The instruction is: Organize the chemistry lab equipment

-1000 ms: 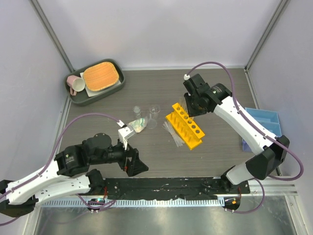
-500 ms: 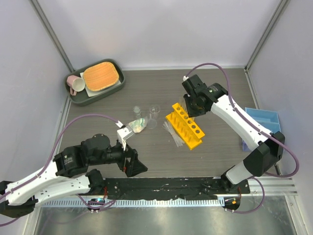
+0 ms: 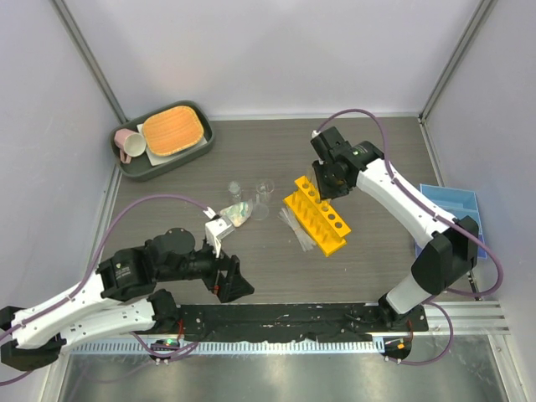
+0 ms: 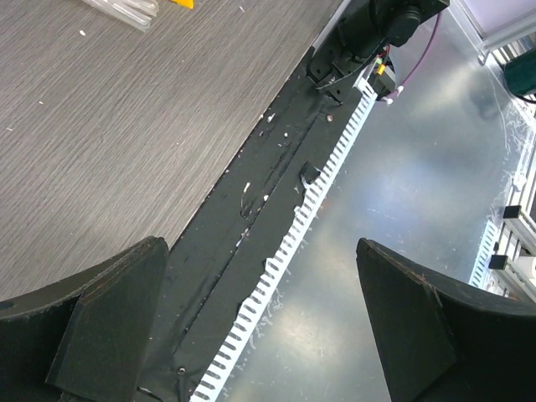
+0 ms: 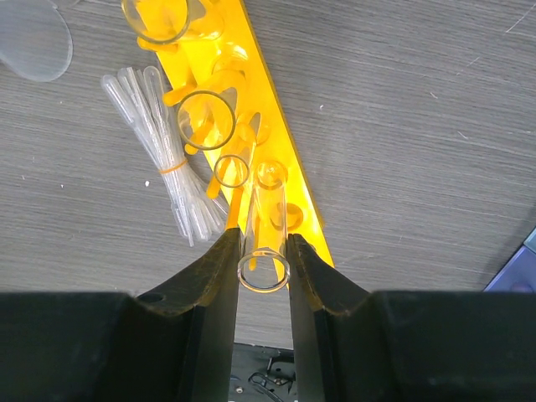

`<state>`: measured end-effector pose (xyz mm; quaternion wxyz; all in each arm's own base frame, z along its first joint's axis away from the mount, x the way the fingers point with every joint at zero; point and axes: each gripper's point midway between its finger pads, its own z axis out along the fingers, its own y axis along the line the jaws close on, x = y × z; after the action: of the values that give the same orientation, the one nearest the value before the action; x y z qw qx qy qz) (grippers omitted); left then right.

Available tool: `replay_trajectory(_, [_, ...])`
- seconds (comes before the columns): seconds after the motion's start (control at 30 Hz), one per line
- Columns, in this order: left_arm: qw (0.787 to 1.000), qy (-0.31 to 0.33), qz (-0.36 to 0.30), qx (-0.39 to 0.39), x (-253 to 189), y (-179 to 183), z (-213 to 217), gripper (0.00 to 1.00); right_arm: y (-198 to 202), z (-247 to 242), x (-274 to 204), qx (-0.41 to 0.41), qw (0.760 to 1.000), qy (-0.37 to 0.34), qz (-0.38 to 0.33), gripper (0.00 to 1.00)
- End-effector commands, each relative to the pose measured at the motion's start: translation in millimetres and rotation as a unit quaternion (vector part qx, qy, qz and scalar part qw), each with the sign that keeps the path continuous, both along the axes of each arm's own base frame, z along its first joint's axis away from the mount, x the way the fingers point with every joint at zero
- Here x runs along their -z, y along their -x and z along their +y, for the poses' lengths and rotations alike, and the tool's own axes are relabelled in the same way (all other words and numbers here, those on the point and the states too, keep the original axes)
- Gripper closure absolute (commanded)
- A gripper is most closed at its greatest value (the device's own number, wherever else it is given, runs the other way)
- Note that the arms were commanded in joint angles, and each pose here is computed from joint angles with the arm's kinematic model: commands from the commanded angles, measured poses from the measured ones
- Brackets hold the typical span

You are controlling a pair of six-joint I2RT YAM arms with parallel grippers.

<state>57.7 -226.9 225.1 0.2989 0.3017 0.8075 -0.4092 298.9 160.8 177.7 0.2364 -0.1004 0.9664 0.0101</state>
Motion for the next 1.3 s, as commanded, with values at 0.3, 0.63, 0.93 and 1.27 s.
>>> replay_trajectory(0.3, [1.0, 0.004, -0.002, 0.006, -9, -3, -10, 0.0, 2, 8, 20, -0.012, 1.0, -0.022, 0.014, 0.87])
replay_trajectory(0.63, [1.0, 0.003, 0.002, 0.004, -7, -4, -12, 0.0, 4, 8, 39, -0.012, 0.999, -0.018, 0.031, 0.86])
replay_trajectory(0.93, [1.0, 0.004, 0.005, 0.001, -6, -5, -13, 0.0, 6, 11, 54, -0.015, 0.999, -0.023, 0.044, 0.79])
replay_trajectory(1.27, [1.0, 0.003, 0.007, 0.004, -5, -6, -17, 0.0, 9, 11, 57, -0.012, 0.998, -0.026, 0.049, 0.69])
